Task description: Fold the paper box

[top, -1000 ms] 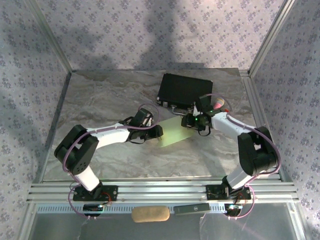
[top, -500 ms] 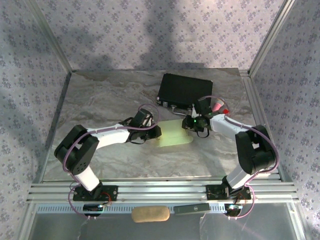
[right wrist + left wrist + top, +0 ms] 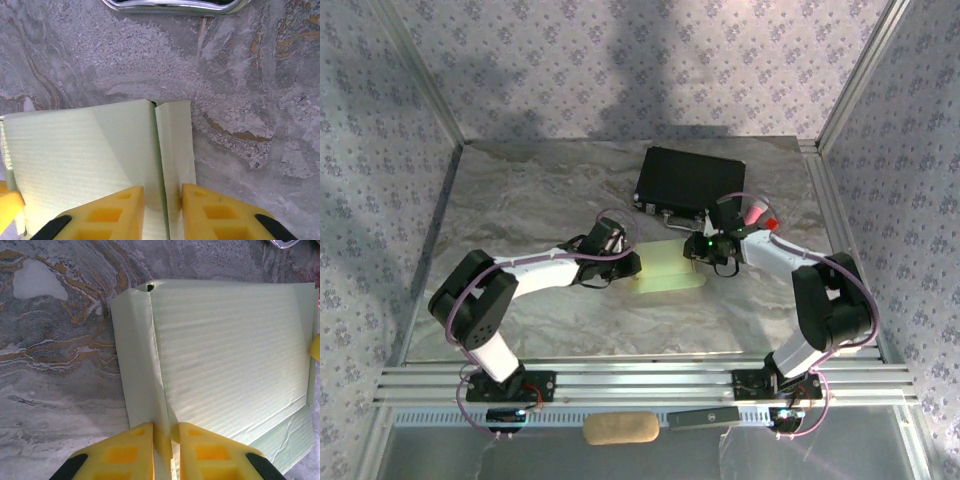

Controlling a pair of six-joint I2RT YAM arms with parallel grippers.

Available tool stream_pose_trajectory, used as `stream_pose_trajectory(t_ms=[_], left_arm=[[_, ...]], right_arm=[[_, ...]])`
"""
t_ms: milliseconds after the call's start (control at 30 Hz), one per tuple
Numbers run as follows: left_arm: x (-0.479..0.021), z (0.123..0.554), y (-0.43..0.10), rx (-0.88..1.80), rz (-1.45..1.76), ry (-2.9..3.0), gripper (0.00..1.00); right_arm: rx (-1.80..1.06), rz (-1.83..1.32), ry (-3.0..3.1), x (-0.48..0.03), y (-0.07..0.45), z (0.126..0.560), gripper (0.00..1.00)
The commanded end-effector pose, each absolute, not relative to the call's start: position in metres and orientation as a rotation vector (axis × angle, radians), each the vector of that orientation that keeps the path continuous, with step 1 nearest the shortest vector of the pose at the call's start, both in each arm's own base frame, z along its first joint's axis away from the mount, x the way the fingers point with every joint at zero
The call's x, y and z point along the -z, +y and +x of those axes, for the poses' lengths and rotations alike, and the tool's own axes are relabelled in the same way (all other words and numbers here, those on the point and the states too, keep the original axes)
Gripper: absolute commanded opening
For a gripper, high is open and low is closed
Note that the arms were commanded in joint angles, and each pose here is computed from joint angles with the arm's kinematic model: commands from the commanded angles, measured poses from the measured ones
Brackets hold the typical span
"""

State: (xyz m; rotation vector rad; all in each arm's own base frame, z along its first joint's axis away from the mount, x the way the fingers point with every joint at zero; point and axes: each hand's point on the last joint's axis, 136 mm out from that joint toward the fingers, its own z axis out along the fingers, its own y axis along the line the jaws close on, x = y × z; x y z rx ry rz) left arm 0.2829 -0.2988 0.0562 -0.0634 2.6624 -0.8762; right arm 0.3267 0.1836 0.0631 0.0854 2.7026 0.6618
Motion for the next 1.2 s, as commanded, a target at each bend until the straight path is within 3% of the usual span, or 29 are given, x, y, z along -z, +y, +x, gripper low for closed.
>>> stream_pose_trajectory(t_ms=[0, 200, 467, 733, 1167], left_arm=[[-0.042, 0.278, -0.289, 0.826, -0.065, 2.697, 0.16], [-0.038, 0.276, -0.285, 0.818, -0.069, 2.706, 0.15], [-0.037, 0.274, -0.27, 0.842, -0.071, 2.695, 0.14], [-0.028, 0.272, -0.252, 0.858, -0.092, 2.699, 0.15], [-0.008, 0.268, -0.236, 0.872, -0.157, 2.706, 0.15]], right_arm=[[-0.699, 0.054, 2.733, -0.063, 0.189, 0.316, 0.27], [-0.697, 0.065, 2.751, -0.054, 0.188, 0.315, 0.3], [-0.761, 0.04, 2.666, -0.084, 0.183, 0.311, 0.49], [-1.109, -0.005, 2.588, -0.098, 0.201, 0.304, 0.65], [-1.332, 0.022, 2.561, -0.073, 0.215, 0.3, 0.72]])
